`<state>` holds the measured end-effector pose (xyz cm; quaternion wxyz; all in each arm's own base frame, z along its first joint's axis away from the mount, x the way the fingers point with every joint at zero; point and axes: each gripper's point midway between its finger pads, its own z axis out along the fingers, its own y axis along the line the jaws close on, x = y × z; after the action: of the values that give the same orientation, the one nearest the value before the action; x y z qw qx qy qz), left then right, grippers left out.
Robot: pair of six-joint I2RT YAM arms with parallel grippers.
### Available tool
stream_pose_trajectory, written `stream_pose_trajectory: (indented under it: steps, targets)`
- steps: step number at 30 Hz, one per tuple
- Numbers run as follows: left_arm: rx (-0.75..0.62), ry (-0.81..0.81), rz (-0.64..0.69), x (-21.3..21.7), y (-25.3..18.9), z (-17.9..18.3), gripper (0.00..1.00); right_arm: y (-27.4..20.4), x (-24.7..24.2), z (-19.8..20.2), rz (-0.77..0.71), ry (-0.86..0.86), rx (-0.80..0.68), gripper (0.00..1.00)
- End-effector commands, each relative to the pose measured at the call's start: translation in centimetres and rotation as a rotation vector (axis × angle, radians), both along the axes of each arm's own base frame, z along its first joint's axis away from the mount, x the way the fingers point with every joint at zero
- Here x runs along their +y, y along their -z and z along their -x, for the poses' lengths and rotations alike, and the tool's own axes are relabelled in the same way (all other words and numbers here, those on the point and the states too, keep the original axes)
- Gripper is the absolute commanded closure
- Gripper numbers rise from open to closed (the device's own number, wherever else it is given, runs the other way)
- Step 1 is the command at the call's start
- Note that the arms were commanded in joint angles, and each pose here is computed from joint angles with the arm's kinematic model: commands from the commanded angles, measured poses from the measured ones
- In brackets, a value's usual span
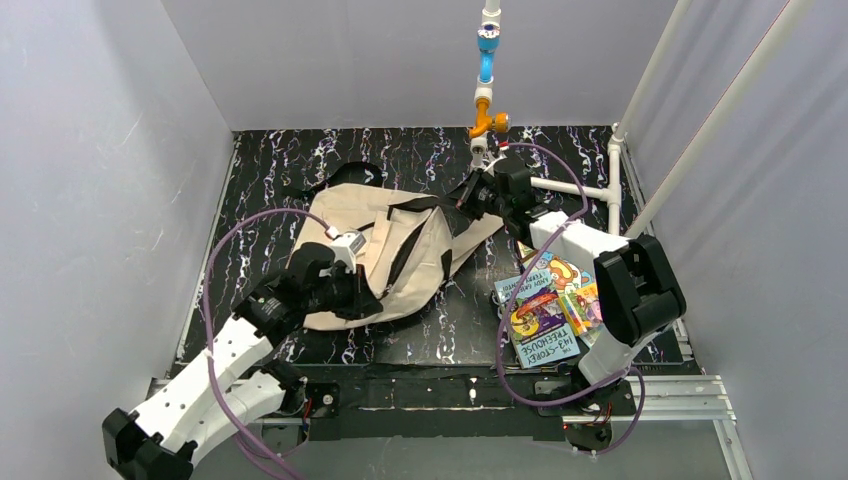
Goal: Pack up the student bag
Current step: Unzip the student bag at the center of the board.
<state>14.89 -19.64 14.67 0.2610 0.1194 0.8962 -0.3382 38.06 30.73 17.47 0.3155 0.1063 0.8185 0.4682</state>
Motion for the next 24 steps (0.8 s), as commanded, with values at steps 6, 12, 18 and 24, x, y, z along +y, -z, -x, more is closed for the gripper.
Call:
stream_pose_trajectory:
  steps: [6, 12, 18, 24]
  targets:
    - [0.121, -0.366, -0.267, 7.3, 1.5, 1.1, 1.0, -3.0, -0.1, -3.8, 0.032, -0.044, -0.165, 0.99]
    - [0.23, -0.499, -0.339, 8.2, 4.7, 0.6, 1.0, -2.4, -1.2, -4.2, 0.1, -0.086, -0.161, 0.99]
    - [0.186, -0.44, -0.24, 6.5, 5.1, -0.1, 1.0, 0.3, 0.5, -2.9, 0.251, -0.239, -0.084, 0.99]
    - [0.16, -0.298, 0.009, 1.2, 2.4, -1.5, 1.0, 3.9, 0.9, 1.8, 0.531, -0.334, 0.023, 0.4]
